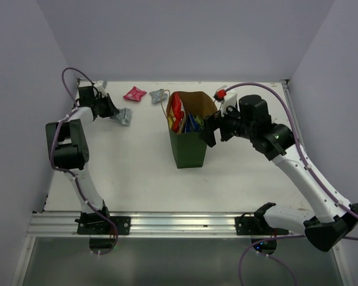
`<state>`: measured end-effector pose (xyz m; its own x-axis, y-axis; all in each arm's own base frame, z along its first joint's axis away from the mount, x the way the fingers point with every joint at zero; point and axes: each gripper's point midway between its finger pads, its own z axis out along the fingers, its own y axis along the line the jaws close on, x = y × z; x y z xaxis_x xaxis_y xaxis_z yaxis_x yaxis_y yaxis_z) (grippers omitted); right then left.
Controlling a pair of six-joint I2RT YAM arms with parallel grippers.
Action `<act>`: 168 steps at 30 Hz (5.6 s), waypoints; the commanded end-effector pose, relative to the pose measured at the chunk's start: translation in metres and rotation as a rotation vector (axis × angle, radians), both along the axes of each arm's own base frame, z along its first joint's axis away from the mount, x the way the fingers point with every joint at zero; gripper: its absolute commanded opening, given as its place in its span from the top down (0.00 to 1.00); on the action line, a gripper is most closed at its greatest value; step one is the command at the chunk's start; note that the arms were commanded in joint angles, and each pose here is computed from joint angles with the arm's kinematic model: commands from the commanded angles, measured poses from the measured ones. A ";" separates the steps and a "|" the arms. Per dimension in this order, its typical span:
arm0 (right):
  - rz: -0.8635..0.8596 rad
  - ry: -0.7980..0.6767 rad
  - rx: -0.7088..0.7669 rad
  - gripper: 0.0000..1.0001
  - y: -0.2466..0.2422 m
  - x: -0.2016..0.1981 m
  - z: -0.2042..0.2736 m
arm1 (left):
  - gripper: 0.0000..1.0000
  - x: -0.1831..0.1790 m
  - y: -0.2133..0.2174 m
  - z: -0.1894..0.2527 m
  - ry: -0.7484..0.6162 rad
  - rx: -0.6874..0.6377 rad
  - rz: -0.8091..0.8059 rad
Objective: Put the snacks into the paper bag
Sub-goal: Pick up the snack from the center of the board, then place the snack in the paper bag, then pick up the snack from the center of the board.
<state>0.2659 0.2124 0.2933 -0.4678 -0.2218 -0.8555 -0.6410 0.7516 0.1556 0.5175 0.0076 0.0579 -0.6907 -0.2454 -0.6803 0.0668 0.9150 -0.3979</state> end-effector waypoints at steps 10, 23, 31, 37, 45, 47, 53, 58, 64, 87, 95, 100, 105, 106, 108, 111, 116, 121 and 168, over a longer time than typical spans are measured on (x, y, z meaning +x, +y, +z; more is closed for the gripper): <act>0.032 -0.061 0.050 0.02 0.000 -0.010 0.018 | 1.00 -0.021 0.008 0.170 -0.325 0.245 -0.015; 0.031 -0.075 0.053 0.01 -0.003 -0.014 0.022 | 1.00 -0.050 -0.062 0.343 -0.712 0.399 -0.133; 0.032 -0.078 0.048 0.01 -0.003 -0.013 0.022 | 1.00 -0.092 -0.100 0.439 -0.965 0.374 -0.201; 0.021 -0.088 0.045 0.01 -0.005 -0.011 0.024 | 1.00 -0.116 -0.132 0.472 -1.092 0.359 -0.259; -0.048 -0.112 0.044 0.01 -0.013 -0.003 0.028 | 1.00 -0.132 -0.172 0.483 -1.146 0.311 -0.360; -0.077 -0.120 0.045 0.01 -0.015 0.001 0.028 | 1.00 -0.134 -0.181 0.482 -1.154 0.312 -0.385; -0.087 -0.120 0.047 0.01 -0.016 0.003 0.028 | 0.99 -0.143 -0.220 0.477 -1.171 0.293 -0.488; -0.104 -0.129 0.047 0.01 -0.018 0.004 0.029 | 0.97 -0.145 -0.250 0.467 -1.174 0.313 -0.570; -0.107 -0.134 0.048 0.01 -0.019 0.004 0.030 | 0.96 -0.146 -0.290 0.437 -1.120 0.390 -0.702; -0.075 -0.126 0.039 0.02 -0.016 0.001 0.025 | 0.96 -0.135 -0.355 0.324 -1.013 0.762 -0.980; -0.081 -0.128 0.039 0.02 -0.017 0.002 0.025 | 0.96 -0.133 -0.358 0.295 -0.984 0.829 -1.049; -0.087 -0.132 0.038 0.01 -0.018 0.002 0.026 | 0.89 -0.126 -0.358 0.275 -0.959 0.885 -1.077; -0.089 -0.126 0.035 0.01 -0.018 0.002 0.025 | 0.87 -0.119 -0.361 0.258 -0.951 0.924 -1.099; -0.090 -0.128 0.035 0.01 -0.019 0.002 0.026 | 0.86 -0.118 -0.362 0.255 -0.950 0.927 -1.102; -0.093 -0.128 0.034 0.01 -0.019 0.002 0.026 | 0.83 -0.116 -0.363 0.253 -0.950 0.934 -1.104; -0.095 -0.129 0.033 0.01 -0.019 0.002 0.027 | 0.76 -0.113 -0.362 0.251 -0.945 0.947 -1.095; -0.095 -0.127 0.029 0.02 -0.019 0.003 0.025 | 0.47 -0.114 -0.362 0.260 -0.966 0.931 -1.077; -0.092 -0.128 0.032 0.01 -0.018 0.003 0.027 | 0.41 -0.114 -0.362 0.270 -0.987 0.916 -1.045; -0.087 -0.114 0.031 0.01 -0.015 0.006 0.023 | 0.00 -0.034 -0.079 0.330 -0.678 0.285 0.189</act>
